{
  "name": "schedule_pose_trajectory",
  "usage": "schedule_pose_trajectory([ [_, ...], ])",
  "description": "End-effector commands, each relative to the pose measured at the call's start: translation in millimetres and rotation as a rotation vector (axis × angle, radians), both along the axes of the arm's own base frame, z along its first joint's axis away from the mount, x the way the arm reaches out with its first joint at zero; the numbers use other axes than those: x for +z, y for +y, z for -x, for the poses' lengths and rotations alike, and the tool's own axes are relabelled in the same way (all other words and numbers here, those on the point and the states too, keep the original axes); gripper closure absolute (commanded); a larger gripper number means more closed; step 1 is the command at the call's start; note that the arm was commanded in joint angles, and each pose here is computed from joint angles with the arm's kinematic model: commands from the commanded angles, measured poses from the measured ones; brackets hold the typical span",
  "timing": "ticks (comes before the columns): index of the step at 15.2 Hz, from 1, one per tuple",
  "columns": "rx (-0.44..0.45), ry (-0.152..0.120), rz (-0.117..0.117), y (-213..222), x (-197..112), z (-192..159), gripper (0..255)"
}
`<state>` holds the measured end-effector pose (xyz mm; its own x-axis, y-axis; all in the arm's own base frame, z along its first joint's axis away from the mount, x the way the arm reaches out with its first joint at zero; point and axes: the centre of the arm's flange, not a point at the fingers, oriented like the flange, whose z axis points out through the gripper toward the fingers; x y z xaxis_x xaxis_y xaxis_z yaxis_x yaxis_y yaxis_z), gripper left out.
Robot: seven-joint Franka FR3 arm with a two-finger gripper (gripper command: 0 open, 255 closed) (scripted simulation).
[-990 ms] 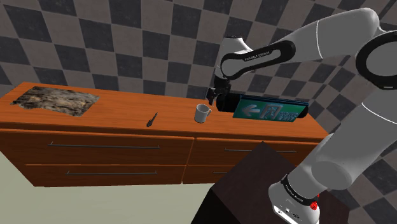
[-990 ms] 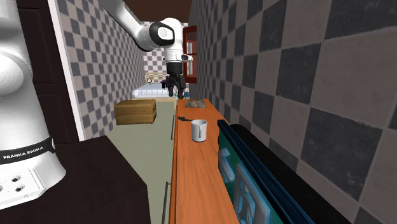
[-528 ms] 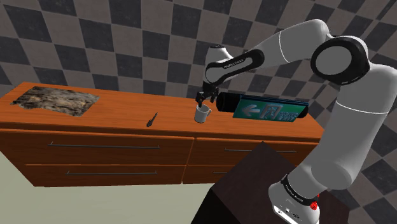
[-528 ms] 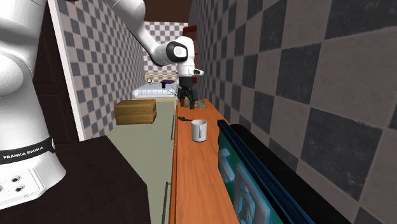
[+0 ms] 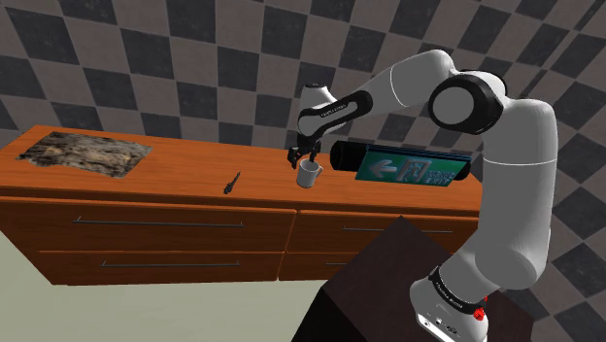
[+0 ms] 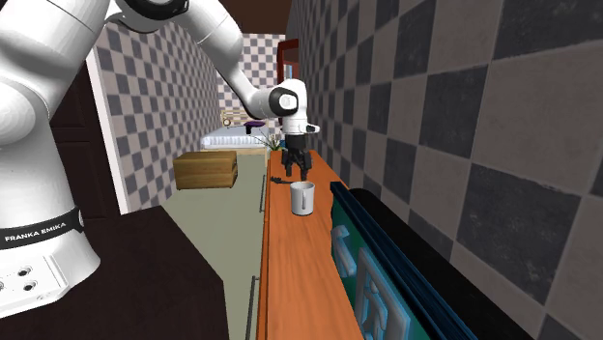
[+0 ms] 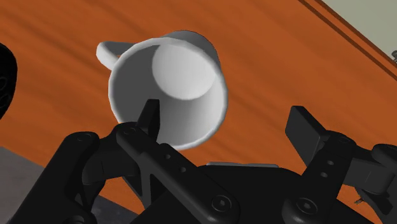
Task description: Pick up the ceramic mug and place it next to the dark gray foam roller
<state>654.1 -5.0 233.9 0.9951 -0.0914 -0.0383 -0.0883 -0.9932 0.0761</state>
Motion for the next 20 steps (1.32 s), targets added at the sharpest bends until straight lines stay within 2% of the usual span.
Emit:
schedule_pose_trajectory([
  [1, 0.000, 0.000, 0.000, -1, -10, -1, 0],
  [5, 0.000, 0.000, 0.000, -3, -34, 0, 0],
  [13, 0.000, 0.000, 0.000, -3, -34, 0, 0],
  [14, 0.000, 0.000, 0.000, -3, -34, 0, 255],
  [20, 0.000, 0.000, 0.000, -3, -34, 0, 255],
])
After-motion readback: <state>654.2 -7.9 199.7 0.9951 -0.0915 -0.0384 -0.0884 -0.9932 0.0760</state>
